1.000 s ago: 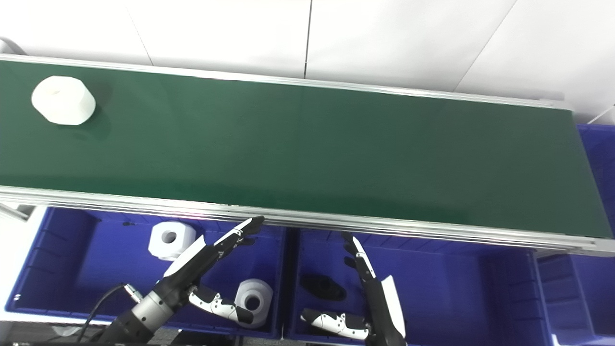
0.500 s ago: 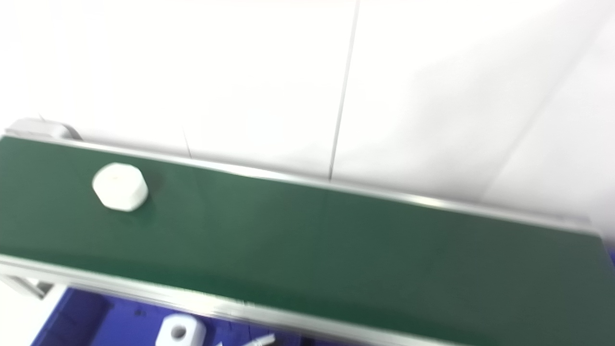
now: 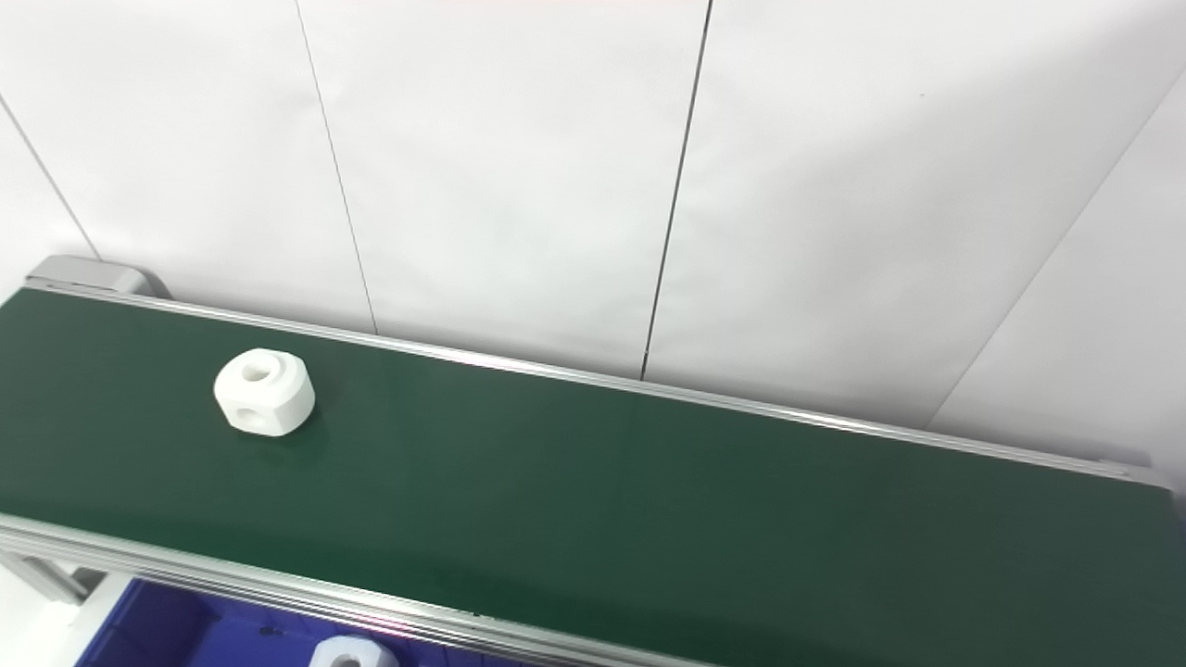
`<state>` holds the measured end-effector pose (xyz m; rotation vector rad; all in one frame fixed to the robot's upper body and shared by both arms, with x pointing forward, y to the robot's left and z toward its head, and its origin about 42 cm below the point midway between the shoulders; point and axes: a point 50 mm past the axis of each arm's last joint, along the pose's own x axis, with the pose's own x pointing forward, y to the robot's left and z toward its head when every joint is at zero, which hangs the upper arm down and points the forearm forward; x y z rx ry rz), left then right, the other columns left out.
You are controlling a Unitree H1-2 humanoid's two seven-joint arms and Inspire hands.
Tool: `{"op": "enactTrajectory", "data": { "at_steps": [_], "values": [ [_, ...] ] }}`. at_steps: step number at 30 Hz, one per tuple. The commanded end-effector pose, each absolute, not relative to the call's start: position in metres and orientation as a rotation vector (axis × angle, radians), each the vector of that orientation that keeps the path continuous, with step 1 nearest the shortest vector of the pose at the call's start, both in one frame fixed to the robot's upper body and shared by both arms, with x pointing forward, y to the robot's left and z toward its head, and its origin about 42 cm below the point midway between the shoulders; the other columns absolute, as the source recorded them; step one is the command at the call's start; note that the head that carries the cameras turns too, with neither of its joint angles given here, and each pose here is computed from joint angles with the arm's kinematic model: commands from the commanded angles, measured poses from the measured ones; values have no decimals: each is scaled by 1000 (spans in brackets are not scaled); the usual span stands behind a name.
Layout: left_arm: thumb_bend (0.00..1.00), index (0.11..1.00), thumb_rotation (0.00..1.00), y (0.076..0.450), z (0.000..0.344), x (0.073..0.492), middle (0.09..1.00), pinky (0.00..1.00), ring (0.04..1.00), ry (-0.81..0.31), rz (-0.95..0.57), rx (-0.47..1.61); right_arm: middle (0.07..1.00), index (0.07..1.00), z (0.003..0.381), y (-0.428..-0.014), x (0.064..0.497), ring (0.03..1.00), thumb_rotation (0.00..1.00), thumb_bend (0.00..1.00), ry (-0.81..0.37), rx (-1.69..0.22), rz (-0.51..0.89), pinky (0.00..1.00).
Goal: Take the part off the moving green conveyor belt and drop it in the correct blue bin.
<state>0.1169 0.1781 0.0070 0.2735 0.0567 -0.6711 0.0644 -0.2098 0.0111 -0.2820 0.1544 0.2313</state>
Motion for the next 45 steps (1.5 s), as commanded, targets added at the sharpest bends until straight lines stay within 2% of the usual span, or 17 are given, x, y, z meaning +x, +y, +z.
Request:
{"op": "enactTrajectory", "data": {
  "at_steps": [1, 11, 14, 17, 25, 29, 31, 36, 38, 42, 45],
  "values": [
    [828, 874, 291, 179, 13, 121, 907, 770, 862, 3, -658, 262, 991, 981, 18, -210, 67, 975, 355, 899, 84, -261, 226, 927],
    [828, 844, 272, 186, 25, 125, 875, 732, 828, -38, -625, 253, 990, 969, 15, -203, 72, 971, 368, 901, 82, -252, 222, 924],
    [860, 782, 234, 185, 45, 119, 808, 669, 766, -100, -506, 203, 986, 966, 16, -203, 72, 965, 351, 895, 79, -246, 225, 911],
    [859, 758, 212, 185, 64, 115, 790, 650, 750, -161, -422, 174, 981, 963, 17, -203, 73, 957, 352, 892, 72, -250, 226, 901],
    [868, 749, 214, 195, 119, 140, 771, 623, 723, -394, -306, 184, 972, 957, 18, -206, 78, 942, 358, 887, 60, -256, 225, 869],
    [832, 799, 258, 205, 135, 169, 820, 695, 783, -492, -263, 235, 966, 955, 19, -203, 81, 936, 363, 892, 51, -251, 221, 865],
    [868, 825, 304, 212, 143, 184, 846, 724, 810, -532, -252, 264, 959, 951, 22, -201, 82, 938, 361, 891, 40, -252, 223, 881],
    [855, 890, 299, 229, 158, 214, 914, 837, 899, -572, -296, 304, 940, 939, 26, -199, 85, 910, 357, 901, 23, -239, 216, 844],
    [823, 909, 311, 236, 163, 225, 921, 863, 912, -568, -296, 334, 936, 932, 28, -198, 85, 899, 341, 898, 14, -238, 211, 823],
    [794, 941, 299, 245, 177, 249, 961, 892, 949, -526, -315, 400, 946, 934, 34, -198, 86, 921, 369, 877, -6, -247, 214, 861],
    [785, 964, 265, 250, 190, 271, 993, 928, 983, -471, -359, 531, 951, 939, 36, -199, 86, 934, 377, 862, -11, -243, 218, 880]
  ]
}}
